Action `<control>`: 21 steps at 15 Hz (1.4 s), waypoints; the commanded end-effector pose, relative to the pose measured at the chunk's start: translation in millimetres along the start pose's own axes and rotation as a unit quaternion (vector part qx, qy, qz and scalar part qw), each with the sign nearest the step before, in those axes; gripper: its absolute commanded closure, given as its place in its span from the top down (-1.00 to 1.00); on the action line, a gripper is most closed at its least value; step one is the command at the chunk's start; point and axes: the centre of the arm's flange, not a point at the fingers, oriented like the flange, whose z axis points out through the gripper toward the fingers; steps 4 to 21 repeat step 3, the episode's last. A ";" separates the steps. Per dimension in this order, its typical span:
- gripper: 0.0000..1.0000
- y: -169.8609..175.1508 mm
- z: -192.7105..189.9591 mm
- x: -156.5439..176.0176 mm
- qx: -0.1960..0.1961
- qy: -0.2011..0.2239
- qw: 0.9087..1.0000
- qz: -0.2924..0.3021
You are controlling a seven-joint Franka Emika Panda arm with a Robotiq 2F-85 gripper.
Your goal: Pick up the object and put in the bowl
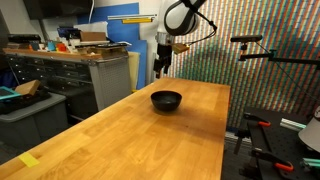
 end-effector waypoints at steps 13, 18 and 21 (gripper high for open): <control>1.00 -0.3 -1.5 -0.1 0.000 -0.001 1.000 0.000; 1.00 -0.3 -1.5 -0.1 0.000 -0.001 1.000 0.000; 1.00 -0.3 -1.5 -0.1 0.000 -0.001 1.000 0.000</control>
